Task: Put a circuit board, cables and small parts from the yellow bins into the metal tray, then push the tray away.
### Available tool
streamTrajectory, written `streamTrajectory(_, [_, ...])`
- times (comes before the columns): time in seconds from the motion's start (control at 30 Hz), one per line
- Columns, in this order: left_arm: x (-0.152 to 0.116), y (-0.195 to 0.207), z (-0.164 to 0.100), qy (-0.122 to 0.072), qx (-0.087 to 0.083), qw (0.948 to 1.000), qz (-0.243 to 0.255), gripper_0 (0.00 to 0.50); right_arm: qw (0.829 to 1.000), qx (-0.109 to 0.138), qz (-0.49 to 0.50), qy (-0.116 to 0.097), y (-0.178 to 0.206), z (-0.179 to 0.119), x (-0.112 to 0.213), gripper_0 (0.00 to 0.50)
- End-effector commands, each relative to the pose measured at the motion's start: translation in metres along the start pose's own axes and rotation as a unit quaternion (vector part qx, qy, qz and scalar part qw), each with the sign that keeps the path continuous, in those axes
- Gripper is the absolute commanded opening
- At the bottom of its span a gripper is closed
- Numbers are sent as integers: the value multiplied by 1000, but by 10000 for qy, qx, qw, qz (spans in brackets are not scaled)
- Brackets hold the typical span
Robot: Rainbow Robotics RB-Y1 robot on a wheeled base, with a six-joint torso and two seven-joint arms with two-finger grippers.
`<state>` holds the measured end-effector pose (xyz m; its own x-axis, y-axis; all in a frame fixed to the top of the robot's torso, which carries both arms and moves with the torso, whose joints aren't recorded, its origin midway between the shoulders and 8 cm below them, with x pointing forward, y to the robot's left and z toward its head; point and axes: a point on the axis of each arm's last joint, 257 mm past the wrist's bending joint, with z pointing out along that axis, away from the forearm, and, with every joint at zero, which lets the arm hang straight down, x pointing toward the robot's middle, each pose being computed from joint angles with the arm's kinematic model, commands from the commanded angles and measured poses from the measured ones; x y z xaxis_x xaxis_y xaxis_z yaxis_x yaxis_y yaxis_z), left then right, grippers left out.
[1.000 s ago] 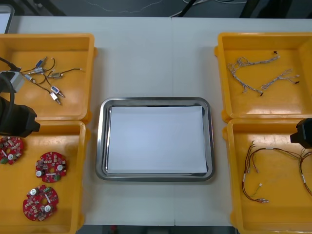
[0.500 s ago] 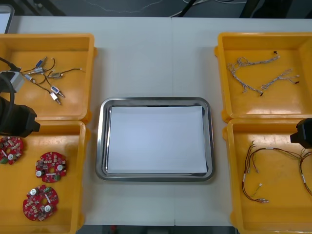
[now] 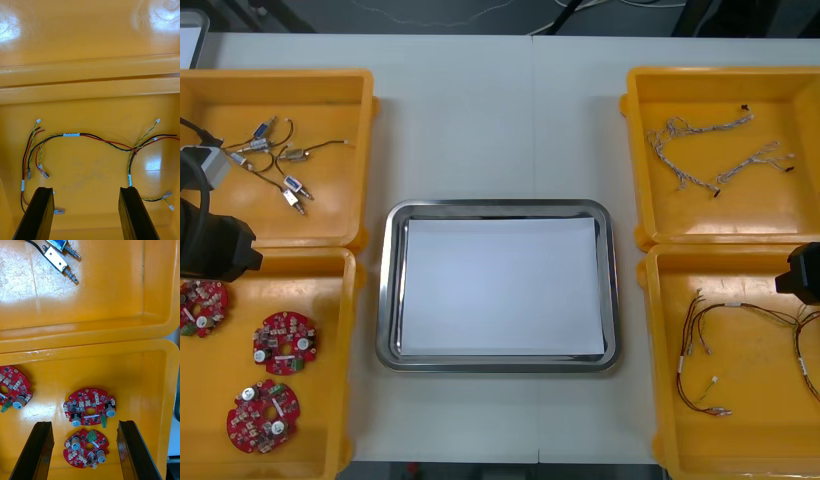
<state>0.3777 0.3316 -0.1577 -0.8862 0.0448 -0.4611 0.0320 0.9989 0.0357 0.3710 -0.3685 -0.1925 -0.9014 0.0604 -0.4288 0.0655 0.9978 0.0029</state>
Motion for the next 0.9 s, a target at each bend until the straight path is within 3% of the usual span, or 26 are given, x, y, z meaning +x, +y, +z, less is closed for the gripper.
streamTrajectory(0.03, [0, 15, -11, -72, -221, 9992, 339, 500, 9998, 13, -22, -196, -3, -8, -5, 500])
streamTrajectory(0.9, [0, 15, -11, -72, -221, 9992, 339, 500, 9998, 13, -22, -196, -3, -8, -5, 500])
